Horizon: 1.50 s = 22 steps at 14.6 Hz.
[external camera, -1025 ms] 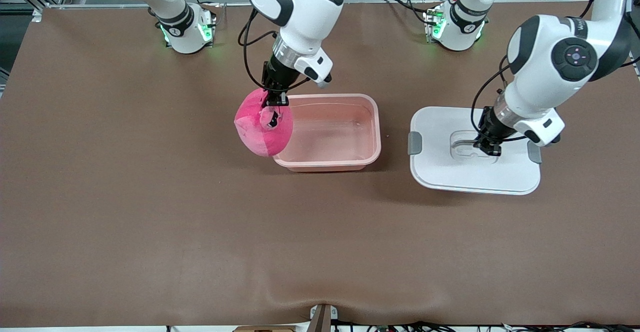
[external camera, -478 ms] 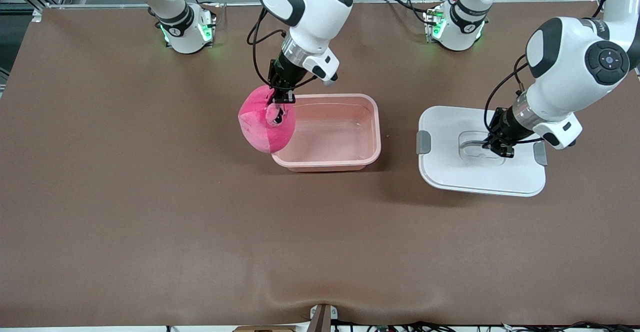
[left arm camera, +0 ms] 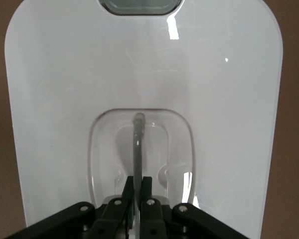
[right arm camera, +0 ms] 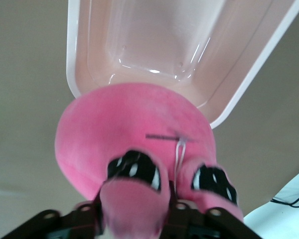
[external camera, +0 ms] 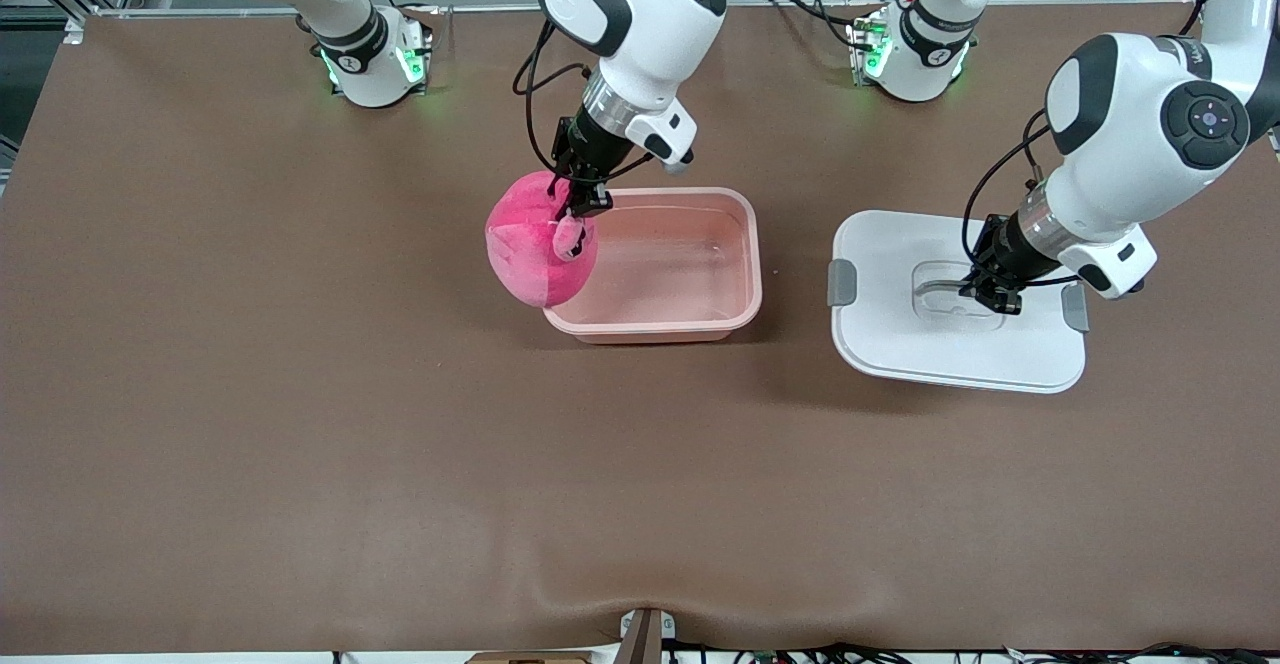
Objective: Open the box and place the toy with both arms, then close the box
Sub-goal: 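Release the plush into the box and withdraw the right gripper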
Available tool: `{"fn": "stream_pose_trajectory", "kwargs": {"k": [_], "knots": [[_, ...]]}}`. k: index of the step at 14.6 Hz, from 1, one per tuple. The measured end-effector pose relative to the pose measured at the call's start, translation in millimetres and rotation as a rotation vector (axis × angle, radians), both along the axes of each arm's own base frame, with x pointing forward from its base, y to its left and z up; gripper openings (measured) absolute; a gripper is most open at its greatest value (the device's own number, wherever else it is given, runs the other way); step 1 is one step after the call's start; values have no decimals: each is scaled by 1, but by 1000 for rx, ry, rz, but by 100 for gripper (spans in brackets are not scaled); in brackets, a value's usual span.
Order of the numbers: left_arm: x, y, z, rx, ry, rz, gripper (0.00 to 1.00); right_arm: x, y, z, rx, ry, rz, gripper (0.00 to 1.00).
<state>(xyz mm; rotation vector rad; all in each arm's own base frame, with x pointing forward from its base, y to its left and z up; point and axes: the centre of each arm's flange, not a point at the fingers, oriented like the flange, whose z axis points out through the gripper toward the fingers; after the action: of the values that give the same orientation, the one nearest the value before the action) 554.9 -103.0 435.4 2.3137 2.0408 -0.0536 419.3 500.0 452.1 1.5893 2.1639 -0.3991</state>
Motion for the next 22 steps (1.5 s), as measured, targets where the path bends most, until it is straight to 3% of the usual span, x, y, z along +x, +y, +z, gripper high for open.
{"fn": "stream_pose_trajectory", "kwargs": {"k": [4,5,8,13,17,22], "knots": [[-1,-5,0,-1,-1,-9,7,1,1,55,69,8,-51,96],[-1,-5,0,-1,-1,-9,7,2,1,64,87,11,-59,100],[-1,-5,0,-1,-2,-9,7,13,-8,71,95,16,-70,100],[-1,-8,0,-1,-3,-15,7,86,-87,82,131,56,-175,100],[-6,-34,1,-6,-7,-37,7,132,-169,106,168,-8,-407,100],[-16,-77,7,-17,-18,-12,7,160,-259,128,177,-99,-728,100]]}}
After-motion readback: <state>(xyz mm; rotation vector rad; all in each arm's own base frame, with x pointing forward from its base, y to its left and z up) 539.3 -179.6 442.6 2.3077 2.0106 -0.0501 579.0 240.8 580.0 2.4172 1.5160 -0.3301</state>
